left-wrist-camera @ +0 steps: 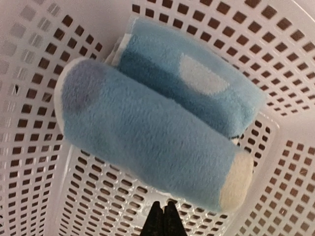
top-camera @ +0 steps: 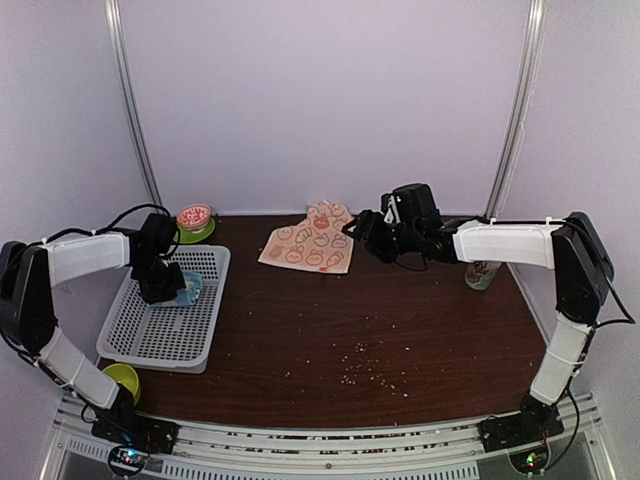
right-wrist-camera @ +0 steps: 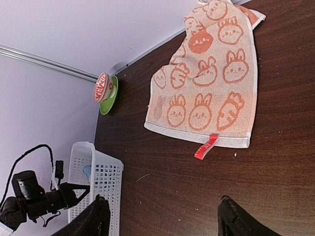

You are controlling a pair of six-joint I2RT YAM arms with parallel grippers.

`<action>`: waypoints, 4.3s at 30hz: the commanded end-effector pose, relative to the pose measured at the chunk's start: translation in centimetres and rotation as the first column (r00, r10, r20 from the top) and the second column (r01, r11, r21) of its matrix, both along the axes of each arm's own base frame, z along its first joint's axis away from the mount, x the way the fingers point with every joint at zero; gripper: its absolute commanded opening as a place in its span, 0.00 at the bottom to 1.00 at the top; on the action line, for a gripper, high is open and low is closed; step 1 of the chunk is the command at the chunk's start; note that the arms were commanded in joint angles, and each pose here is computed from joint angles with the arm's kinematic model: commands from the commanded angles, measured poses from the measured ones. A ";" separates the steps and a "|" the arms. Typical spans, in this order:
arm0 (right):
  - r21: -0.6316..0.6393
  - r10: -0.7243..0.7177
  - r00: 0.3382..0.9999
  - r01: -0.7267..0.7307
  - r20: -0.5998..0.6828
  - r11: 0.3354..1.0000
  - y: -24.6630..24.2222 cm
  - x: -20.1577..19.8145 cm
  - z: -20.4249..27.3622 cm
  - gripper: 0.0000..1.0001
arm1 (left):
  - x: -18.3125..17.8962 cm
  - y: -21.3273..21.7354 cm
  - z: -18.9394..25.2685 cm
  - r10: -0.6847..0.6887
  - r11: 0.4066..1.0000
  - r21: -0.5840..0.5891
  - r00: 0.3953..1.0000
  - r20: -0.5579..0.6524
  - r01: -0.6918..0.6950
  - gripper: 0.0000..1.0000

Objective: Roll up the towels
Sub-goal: Put down the bin at the corner of the board, then adjust the towel in the bin.

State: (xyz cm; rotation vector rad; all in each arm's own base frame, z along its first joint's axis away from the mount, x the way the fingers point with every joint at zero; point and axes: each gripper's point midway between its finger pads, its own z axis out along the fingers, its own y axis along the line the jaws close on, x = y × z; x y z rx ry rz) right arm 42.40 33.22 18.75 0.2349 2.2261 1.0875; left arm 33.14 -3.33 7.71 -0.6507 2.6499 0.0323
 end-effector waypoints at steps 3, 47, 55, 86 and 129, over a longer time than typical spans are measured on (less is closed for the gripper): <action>0.035 0.001 1.000 -0.001 0.002 0.999 -0.5 0.4 0.1 0.75 | 5.0 -0.5 0.9 0.002 1.000 -0.027 0.997 0.074 0.000 0.00; -0.069 -0.081 0.994 0.076 -0.075 0.995 -1.1 4.7 -3.4 0.83 | 6.0 -1.1 3.6 -0.083 0.991 -0.092 0.984 0.160 0.098 0.04; -0.047 -0.208 0.973 0.204 -0.100 0.978 -2.5 7.9 -4.2 0.80 | 3.8 -1.5 5.4 -0.094 0.986 -0.119 0.976 0.194 0.118 0.05; -0.074 -0.185 0.971 0.176 -0.148 0.982 -2.1 7.6 -6.1 0.81 | 8.3 -0.8 0.6 -0.077 0.995 -0.063 0.992 0.099 0.084 0.00; -0.375 -0.230 0.911 0.093 -0.342 0.922 -1.1 6.0 -15.1 0.68 | -0.2 -6.5 14.8 -0.209 0.963 -0.047 0.842 0.498 0.267 0.23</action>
